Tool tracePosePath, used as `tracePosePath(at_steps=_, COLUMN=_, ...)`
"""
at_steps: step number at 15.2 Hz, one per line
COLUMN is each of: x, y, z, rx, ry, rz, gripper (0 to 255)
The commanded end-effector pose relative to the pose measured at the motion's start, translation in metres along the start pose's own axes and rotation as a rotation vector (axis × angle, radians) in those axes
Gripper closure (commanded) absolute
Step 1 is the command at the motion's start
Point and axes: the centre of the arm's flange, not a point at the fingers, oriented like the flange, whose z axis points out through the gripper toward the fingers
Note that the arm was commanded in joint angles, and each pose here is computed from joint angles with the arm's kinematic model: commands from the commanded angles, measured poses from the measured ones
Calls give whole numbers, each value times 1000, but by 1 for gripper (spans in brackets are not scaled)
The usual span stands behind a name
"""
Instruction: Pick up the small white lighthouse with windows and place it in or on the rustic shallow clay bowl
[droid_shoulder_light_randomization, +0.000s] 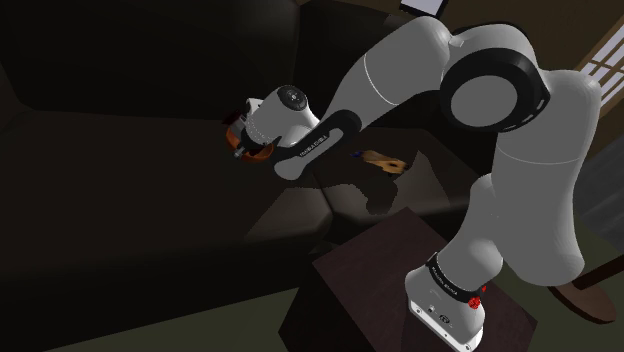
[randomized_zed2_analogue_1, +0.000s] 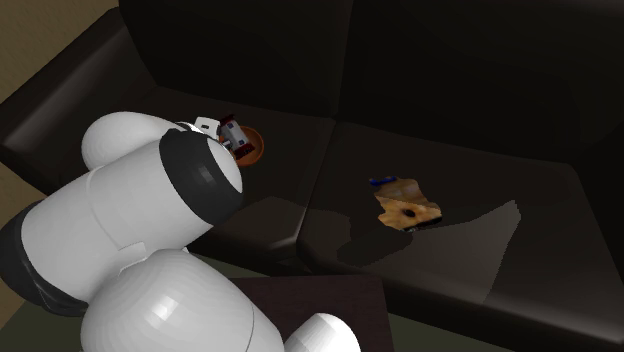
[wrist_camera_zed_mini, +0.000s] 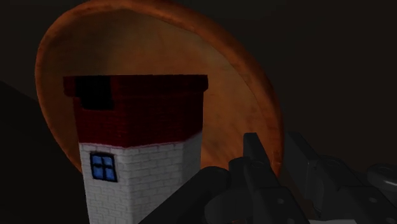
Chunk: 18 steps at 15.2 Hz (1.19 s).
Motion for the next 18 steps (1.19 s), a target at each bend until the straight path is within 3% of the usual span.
tracePosePath(at_steps=1, x=1, y=0, z=0, rx=0, ry=2, rz=0, gripper=0)
tracePosePath(at_steps=6, x=1, y=0, z=0, rx=0, ry=2, rz=0, gripper=0)
tracePosePath(at_steps=10, x=0, y=0, z=-50, rx=0, ry=2, rz=0, gripper=0)
tracePosePath(at_steps=18, x=0, y=0, z=-50, rx=0, ry=2, rz=0, gripper=0)
